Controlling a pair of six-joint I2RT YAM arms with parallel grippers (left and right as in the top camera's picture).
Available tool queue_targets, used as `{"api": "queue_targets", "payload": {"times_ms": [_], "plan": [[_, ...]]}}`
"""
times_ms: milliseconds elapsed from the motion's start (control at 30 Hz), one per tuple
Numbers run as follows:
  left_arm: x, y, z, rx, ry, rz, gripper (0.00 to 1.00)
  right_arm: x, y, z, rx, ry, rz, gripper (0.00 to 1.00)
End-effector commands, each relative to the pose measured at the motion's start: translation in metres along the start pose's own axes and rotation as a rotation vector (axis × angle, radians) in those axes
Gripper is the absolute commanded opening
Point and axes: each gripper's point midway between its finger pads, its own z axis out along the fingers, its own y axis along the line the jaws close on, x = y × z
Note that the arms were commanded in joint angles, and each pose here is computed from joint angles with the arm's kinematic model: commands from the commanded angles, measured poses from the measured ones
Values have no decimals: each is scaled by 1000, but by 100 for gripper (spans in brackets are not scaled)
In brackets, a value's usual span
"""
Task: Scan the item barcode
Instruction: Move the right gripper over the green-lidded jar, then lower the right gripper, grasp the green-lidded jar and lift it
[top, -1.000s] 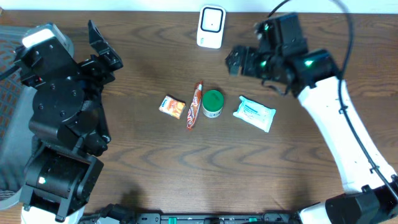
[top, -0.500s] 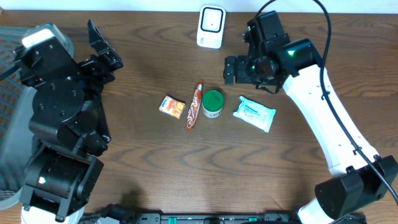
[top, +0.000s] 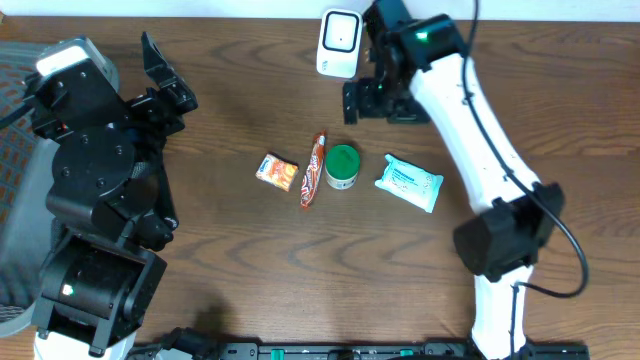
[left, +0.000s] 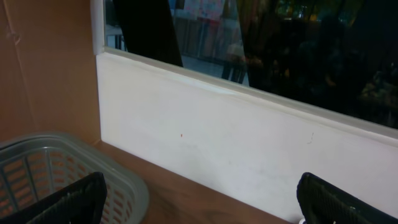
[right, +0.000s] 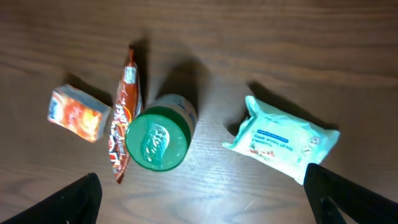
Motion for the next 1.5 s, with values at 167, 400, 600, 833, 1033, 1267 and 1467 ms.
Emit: {"api": "queue_targets", "payload": {"times_ms": [167, 400, 600, 833, 1033, 1267, 1467], "plan": [[-5, 3, -1, -13, -13, 2, 98, 12, 43, 32, 28, 34, -157, 99], [-6, 3, -1, -13, -15, 0, 98, 25, 51, 70, 71, 112, -164, 99], [-6, 3, -1, -13, -15, 0, 98, 31, 51, 96, 99, 164, -130, 99], [-6, 3, -1, -13, -15, 0, 98, 38, 48, 113, 121, 205, -133, 96], [-6, 3, -1, -13, -15, 0, 98, 48, 41, 131, 144, 248, -130, 95], [-6, 3, -1, -13, -15, 0, 98, 64, 31, 147, 181, 296, -61, 93], [-6, 3, -1, -13, -15, 0, 98, 67, 32, 155, 173, 300, -57, 94]]}}
